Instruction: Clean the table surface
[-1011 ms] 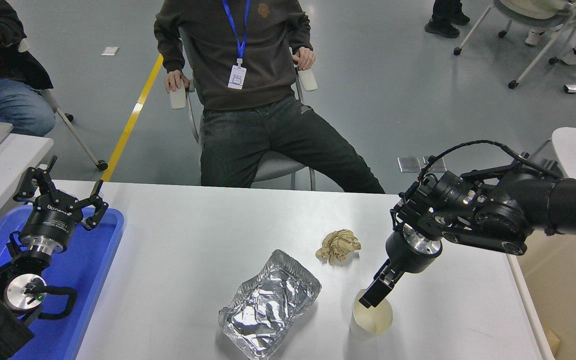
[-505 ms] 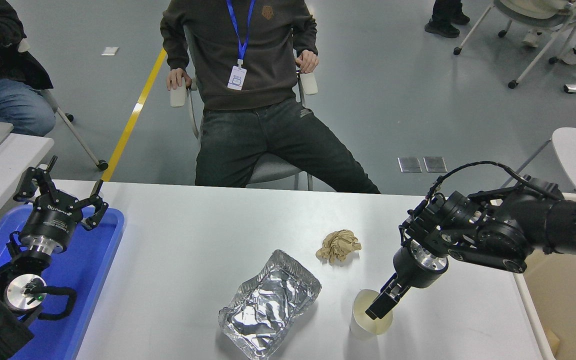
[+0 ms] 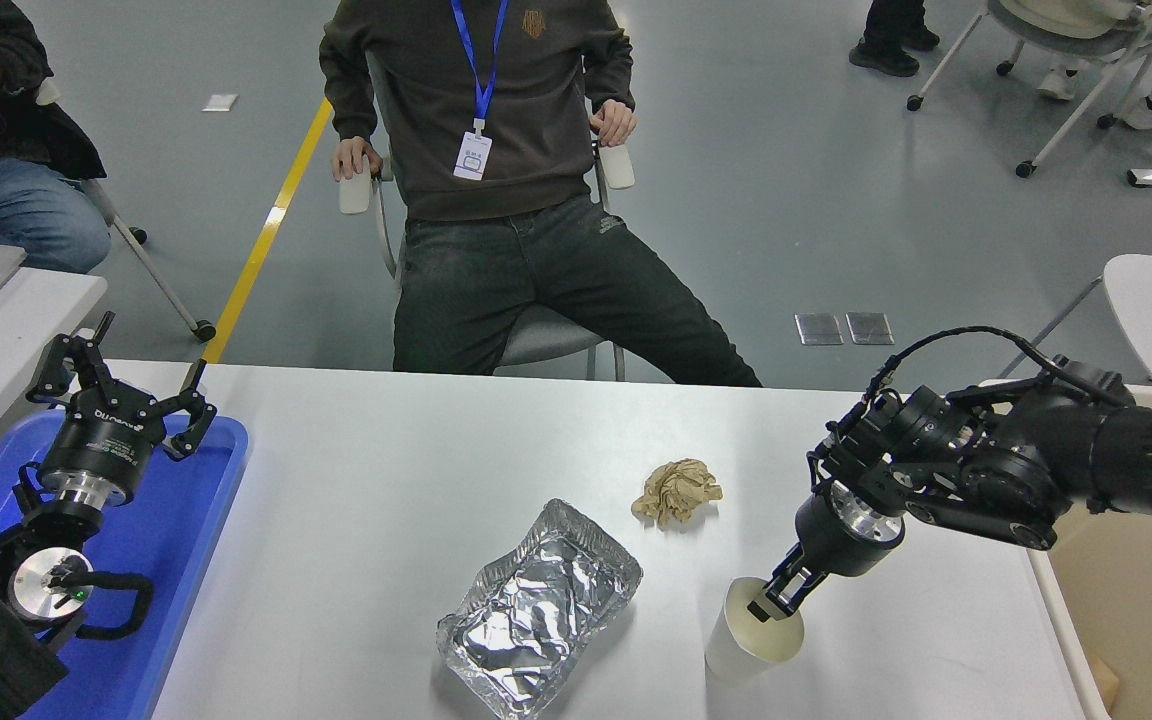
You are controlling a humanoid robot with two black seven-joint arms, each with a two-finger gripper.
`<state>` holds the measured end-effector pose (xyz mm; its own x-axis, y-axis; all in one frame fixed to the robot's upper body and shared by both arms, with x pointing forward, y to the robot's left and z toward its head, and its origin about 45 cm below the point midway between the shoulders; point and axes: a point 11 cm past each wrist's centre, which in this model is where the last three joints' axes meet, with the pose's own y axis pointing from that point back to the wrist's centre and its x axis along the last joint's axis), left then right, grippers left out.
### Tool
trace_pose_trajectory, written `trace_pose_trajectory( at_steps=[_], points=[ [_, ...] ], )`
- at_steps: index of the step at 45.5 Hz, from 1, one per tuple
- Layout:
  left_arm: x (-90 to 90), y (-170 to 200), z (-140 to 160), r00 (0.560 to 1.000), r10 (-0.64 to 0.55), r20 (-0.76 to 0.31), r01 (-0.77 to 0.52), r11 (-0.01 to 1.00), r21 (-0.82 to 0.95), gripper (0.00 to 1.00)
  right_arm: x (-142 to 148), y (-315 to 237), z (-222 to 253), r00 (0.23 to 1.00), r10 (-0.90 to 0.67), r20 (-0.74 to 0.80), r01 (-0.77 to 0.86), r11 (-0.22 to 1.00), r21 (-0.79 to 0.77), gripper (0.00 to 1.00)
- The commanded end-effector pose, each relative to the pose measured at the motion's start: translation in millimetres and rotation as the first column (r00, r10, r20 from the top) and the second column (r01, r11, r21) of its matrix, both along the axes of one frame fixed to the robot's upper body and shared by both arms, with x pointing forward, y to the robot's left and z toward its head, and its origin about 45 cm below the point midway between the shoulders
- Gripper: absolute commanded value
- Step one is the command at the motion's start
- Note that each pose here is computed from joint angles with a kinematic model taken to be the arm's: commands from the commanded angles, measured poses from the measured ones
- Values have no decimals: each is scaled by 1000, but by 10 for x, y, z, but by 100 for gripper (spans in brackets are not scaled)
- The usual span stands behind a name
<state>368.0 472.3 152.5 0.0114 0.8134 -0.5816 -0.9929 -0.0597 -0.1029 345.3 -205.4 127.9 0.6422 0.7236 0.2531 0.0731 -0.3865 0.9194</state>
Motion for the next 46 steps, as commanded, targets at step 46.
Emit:
trace_pose_trajectory(
  at_steps=[46],
  points=[
    [1, -3, 0, 1000, -1, 0, 1, 1000, -1, 100, 543, 689, 1398, 993, -120, 12, 99, 871, 481, 0]
  ],
)
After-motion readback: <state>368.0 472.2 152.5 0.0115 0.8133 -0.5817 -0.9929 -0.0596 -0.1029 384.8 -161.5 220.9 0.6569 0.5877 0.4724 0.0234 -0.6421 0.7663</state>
